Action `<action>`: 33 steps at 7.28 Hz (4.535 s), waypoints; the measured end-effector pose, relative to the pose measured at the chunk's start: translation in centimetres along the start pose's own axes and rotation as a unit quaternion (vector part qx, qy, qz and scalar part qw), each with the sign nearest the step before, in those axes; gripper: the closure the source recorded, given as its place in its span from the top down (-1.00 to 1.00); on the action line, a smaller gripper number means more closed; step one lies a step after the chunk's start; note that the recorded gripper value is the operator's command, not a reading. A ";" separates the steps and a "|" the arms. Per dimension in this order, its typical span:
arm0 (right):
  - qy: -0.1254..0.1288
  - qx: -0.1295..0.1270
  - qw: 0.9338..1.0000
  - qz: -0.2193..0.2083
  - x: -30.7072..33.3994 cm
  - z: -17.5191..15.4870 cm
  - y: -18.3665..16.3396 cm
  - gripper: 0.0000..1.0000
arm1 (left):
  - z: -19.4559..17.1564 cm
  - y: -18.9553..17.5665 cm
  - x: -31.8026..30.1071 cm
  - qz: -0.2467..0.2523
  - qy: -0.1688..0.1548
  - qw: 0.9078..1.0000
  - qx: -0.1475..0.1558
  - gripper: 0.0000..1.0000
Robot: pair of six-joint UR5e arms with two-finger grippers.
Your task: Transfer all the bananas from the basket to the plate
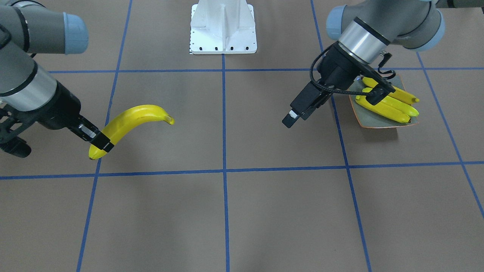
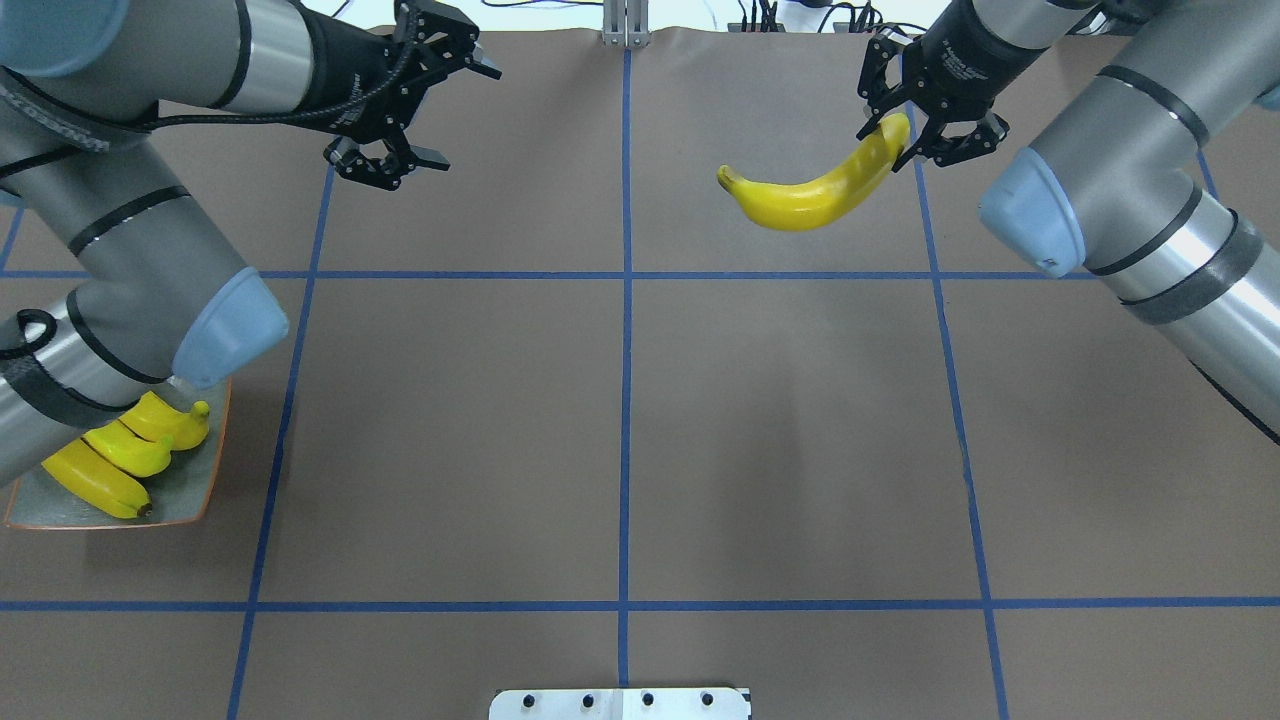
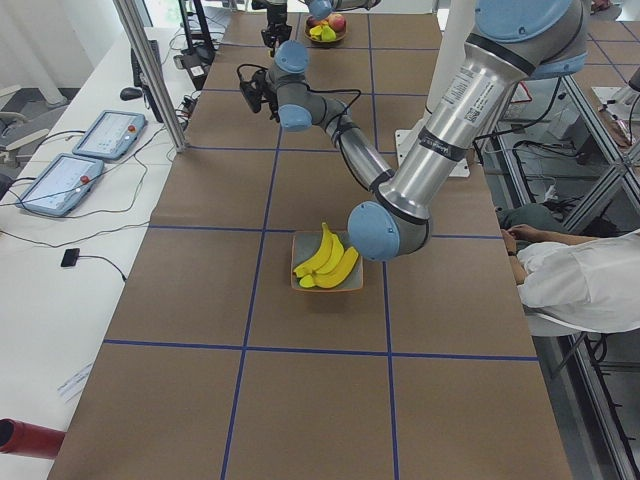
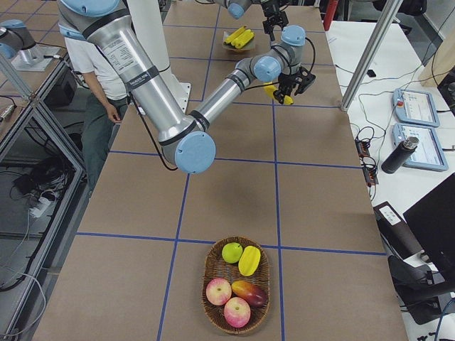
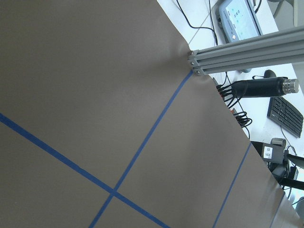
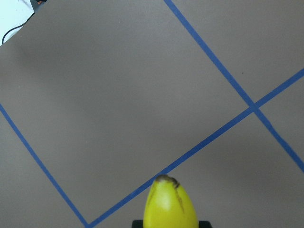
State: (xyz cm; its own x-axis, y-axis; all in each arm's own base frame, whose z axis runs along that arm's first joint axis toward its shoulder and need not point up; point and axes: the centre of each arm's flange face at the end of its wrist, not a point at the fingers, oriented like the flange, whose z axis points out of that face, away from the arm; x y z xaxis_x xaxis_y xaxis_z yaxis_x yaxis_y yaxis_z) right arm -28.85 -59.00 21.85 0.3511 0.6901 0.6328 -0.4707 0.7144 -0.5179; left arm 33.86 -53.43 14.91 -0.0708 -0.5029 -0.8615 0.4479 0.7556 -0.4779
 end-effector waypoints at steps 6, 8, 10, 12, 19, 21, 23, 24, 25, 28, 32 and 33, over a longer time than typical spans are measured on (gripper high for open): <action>-0.075 -0.015 0.979 0.191 -4.9 1.3 6.2 -1.00 | 4.3 4.8 5.0 -0.044 0.065 0.996 0.034 0.99; -0.084 -0.025 0.974 0.209 -5.8 0.5 6.9 -1.00 | 5.4 5.0 4.6 -0.043 0.090 0.994 0.045 0.98; -0.088 -0.034 0.971 0.222 -6.4 -0.1 7.6 -1.00 | 6.3 5.5 4.1 -0.040 0.112 0.992 0.051 0.98; -0.086 -0.041 0.968 0.231 -6.7 -0.2 7.8 -1.00 | 6.6 5.9 3.7 -0.038 0.129 0.990 0.052 0.87; -0.087 -0.045 0.961 0.259 -7.6 -0.5 8.1 0.98 | 6.6 7.3 3.3 -0.035 0.145 0.988 0.040 -1.00; -0.103 -0.050 0.962 0.248 -7.9 -0.8 8.4 1.00 | 6.6 7.6 3.3 -0.034 0.147 0.988 0.036 -1.00; -0.111 -0.049 0.963 0.240 -7.8 -0.8 8.1 1.00 | 6.5 7.6 3.3 -0.033 0.148 0.988 0.036 -1.00; -0.112 -0.049 0.963 0.239 -7.8 -0.8 8.0 1.00 | 6.4 7.6 3.3 -0.032 0.148 0.988 0.036 -1.00; -0.113 -0.048 0.964 0.236 -7.7 -0.8 7.9 1.00 | 6.4 7.6 3.2 -0.031 0.148 0.988 0.036 -1.00; -0.126 -0.030 0.968 0.217 -4.9 -2.0 4.4 1.00 | 4.3 7.0 1.2 -0.009 0.150 0.988 0.037 -1.00; -0.120 0.008 0.977 0.176 -0.1 -1.2 -0.5 1.00 | -5.4 3.3 -10.4 0.059 0.104 0.992 0.039 -1.00; -0.116 0.031 0.982 0.149 1.1 -0.4 -1.7 1.00 | -7.7 1.9 -14.2 0.073 0.087 0.993 0.045 -1.00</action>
State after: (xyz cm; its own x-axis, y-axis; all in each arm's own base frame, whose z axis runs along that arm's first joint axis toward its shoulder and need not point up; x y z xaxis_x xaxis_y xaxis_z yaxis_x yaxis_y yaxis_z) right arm -27.32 -59.37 23.21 0.0004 0.8177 0.5757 -0.5758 0.4709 -0.6684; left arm 28.86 -41.59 24.94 -0.1480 -0.3055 -0.9406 0.5422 0.7703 -0.3355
